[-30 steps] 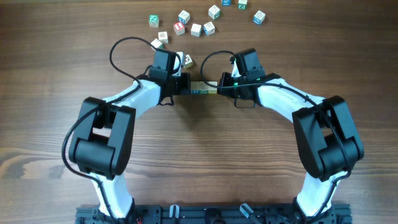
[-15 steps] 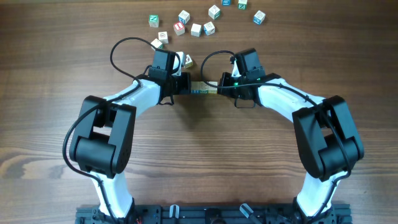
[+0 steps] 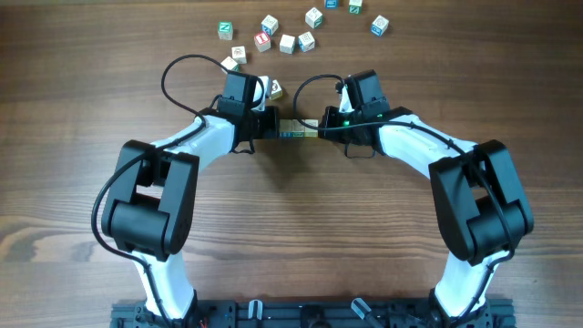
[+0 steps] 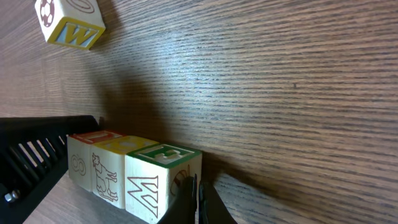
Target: Form a horizontal line
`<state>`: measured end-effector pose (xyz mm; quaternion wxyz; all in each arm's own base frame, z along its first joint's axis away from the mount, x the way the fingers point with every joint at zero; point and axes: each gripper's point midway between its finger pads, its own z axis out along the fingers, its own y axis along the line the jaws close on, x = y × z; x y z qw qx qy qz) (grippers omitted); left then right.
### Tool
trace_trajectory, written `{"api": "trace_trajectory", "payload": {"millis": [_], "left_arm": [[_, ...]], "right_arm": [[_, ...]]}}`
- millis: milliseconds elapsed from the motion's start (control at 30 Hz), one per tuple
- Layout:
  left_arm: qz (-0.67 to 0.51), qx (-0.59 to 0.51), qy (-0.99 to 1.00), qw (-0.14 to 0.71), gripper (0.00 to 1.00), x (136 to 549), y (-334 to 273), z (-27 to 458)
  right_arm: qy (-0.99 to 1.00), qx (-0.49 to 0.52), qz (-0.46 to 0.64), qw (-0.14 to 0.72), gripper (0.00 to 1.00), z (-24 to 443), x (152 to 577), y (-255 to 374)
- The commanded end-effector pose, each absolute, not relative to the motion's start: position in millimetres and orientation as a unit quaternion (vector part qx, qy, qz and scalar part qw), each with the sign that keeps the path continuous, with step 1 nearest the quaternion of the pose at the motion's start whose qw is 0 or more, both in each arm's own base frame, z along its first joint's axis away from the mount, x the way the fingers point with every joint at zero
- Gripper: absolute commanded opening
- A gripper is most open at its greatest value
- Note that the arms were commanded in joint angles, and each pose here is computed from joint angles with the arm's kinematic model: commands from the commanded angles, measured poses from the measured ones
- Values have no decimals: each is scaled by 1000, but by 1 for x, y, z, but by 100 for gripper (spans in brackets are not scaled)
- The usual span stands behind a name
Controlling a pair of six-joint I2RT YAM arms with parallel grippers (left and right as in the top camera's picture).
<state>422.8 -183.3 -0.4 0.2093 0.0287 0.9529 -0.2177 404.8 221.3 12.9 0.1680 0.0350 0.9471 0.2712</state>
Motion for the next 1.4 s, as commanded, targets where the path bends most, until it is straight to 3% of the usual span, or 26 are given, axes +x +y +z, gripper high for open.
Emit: {"api": "trace_trajectory", "payload": {"millis": [0,667,733,1100,1367], "left_arm": [[-218,36,961,167,4,404,-185,-25],[-202,32,964,171,4,406,-180,-27],[-187,28,967,171,9,406,-174,-30],[-147,18,975,167,12,404,-160,-36],[-147,17,975,166,10,404,-160,-36]], "right_arm": [[941,7,299,160,4,15,404,236],[945,2,284,165,5,12,404,232],[946,4,278,166,5,10,405,230],[954,14,246,173,14,5,407,219],[959,12,229,168,13,1,404,213]]}}
